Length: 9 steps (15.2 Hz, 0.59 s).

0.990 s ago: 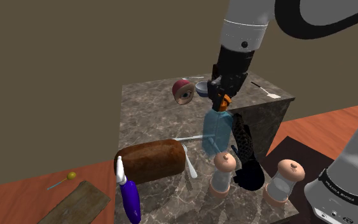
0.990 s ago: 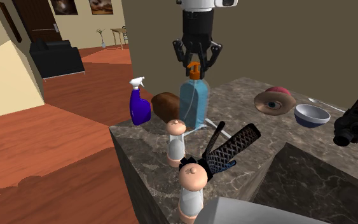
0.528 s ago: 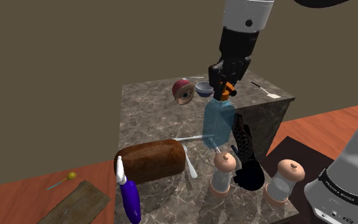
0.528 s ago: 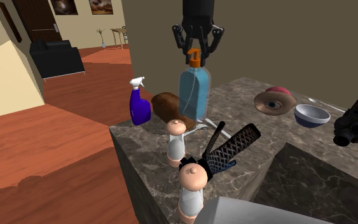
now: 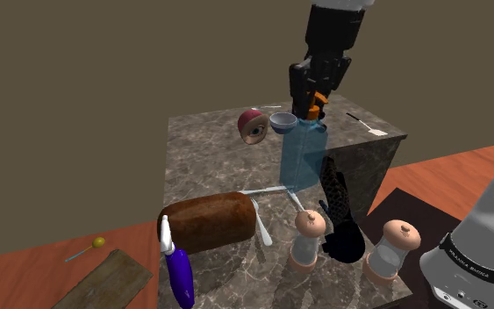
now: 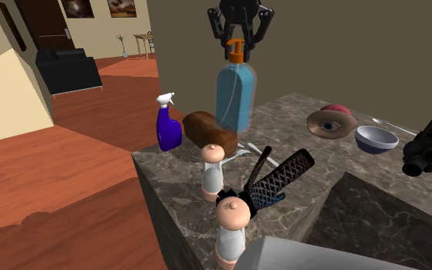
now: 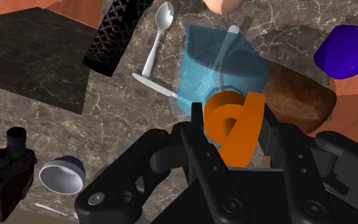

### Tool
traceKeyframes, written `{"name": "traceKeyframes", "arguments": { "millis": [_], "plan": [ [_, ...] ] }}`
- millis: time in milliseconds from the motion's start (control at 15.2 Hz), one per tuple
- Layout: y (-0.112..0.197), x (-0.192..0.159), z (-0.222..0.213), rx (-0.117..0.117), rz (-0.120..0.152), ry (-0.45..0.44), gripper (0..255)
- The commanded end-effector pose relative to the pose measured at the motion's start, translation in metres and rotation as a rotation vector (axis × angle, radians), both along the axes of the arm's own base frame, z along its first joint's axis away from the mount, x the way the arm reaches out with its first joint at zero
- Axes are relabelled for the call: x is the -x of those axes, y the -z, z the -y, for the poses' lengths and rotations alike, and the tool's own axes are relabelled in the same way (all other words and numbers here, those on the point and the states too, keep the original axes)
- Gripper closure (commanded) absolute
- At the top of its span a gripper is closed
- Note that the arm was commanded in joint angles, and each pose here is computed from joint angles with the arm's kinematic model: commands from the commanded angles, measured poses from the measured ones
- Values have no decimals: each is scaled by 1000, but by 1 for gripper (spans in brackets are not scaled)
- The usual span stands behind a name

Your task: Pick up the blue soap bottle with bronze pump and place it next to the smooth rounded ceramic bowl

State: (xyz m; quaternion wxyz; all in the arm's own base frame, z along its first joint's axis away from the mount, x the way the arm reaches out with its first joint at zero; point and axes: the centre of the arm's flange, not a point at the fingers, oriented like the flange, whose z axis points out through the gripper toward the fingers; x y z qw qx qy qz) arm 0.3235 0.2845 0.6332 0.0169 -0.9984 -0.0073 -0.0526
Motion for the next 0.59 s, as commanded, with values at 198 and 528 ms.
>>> {"name": "traceKeyframes", "arguments": {
  "millis": [198, 528],
  "plan": [
    [-26, 0, 1, 0, 0, 0, 255],
    [-53, 0, 1, 0, 0, 0, 255]
  ]
}}
